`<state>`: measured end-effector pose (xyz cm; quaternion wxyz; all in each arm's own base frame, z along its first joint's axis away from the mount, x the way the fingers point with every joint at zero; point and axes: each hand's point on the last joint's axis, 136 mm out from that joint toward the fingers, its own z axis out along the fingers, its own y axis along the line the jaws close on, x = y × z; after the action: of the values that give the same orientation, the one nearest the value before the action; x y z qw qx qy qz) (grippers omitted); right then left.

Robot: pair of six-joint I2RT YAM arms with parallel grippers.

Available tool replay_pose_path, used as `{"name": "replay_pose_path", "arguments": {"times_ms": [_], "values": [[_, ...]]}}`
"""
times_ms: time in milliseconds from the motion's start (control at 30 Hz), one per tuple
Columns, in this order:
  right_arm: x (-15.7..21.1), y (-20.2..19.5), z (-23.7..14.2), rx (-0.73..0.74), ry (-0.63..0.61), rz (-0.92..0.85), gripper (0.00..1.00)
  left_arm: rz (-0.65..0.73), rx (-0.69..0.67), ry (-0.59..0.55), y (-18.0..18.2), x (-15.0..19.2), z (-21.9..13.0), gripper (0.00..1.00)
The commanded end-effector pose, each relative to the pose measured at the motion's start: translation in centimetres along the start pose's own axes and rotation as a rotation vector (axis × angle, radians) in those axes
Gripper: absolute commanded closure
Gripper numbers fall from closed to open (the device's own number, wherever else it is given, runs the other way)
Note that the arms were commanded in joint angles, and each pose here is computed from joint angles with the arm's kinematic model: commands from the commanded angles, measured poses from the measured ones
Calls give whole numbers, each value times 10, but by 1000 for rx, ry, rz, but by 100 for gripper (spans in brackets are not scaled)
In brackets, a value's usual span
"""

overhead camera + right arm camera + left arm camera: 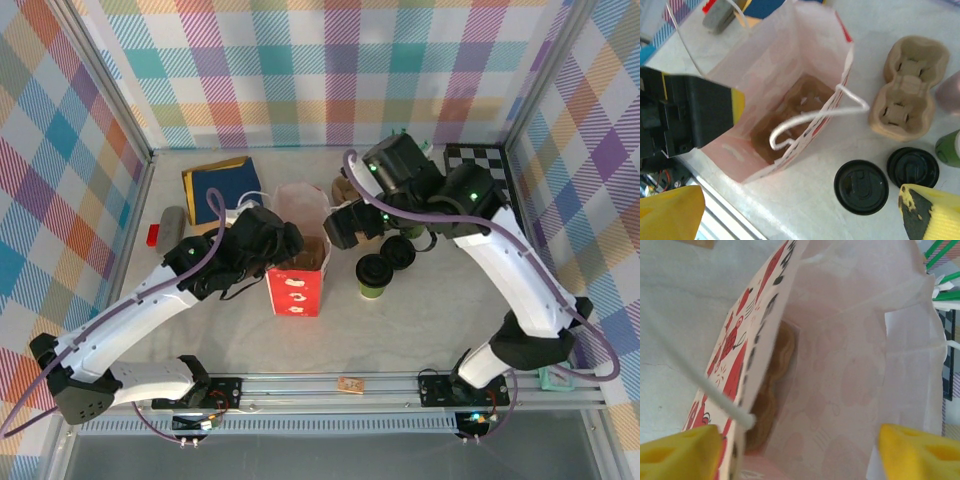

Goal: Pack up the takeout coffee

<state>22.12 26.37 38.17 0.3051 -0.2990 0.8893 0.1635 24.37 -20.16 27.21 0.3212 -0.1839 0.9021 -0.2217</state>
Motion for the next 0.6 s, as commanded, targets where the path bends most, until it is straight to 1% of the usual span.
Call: {"name": "replay_pose_path", "arguments": {"times_ms": [0,100,200,300,567], "values": [[7,11,-8,-28,41,3,1,11,14,-28,1,-7,-18,9],[9,19,-1,-21,78,-21,1,11,22,-38,2,-9,-23,7],[11,19,7,9,126,-33,1,14,35,-46,2,-11,-30,6],[13,24,16,4,166,-41,1,21,52,-57,0,-15,-39,5],[8,31,22,2,163,-48,1,59,72,-101,0,-30,-67,4]]}}
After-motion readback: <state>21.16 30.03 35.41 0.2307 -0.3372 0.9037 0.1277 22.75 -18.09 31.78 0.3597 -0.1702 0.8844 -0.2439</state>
